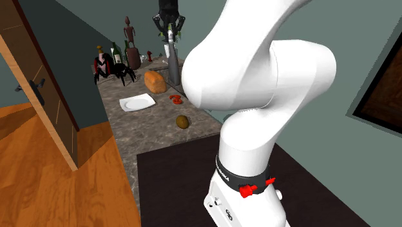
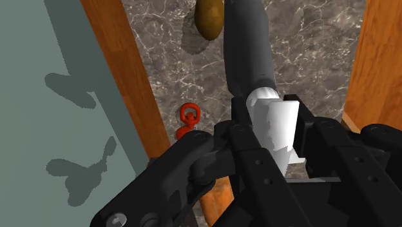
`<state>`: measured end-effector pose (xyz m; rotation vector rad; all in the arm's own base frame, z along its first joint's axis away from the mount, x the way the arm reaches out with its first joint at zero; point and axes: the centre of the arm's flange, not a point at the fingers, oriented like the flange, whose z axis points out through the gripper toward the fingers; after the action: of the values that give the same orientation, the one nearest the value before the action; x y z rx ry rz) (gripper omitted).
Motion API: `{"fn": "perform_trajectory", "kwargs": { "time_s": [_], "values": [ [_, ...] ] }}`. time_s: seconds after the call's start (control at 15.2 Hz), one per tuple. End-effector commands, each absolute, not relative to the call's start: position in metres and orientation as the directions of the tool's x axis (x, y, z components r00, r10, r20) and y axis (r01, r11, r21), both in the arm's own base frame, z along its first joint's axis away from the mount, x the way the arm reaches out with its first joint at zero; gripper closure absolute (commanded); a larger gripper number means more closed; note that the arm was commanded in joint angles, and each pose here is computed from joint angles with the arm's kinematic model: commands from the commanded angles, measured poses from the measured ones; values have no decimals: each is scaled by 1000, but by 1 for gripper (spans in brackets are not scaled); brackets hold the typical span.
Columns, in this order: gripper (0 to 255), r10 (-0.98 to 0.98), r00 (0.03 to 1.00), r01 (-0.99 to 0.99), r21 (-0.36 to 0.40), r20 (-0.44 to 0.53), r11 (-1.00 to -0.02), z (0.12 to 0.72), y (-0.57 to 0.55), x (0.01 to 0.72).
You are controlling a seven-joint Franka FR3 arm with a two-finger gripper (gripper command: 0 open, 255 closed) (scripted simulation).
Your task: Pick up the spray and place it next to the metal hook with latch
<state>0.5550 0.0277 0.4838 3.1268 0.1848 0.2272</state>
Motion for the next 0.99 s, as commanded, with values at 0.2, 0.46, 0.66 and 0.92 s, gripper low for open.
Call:
{"fn": "perform_trajectory", "kwargs": {
  "time_s": [0.2, 0.46, 0.66, 0.92],
  "values": [
    [255, 117, 983, 117, 10, 144, -993, 485, 8, 617],
    [255, 117, 983, 117, 10, 144, -993, 485, -7, 668],
    [255, 117, 983, 117, 10, 144, -993, 486, -19, 706],
    [255, 117, 983, 117, 10, 144, -993, 486, -34, 756]
  ]
}}
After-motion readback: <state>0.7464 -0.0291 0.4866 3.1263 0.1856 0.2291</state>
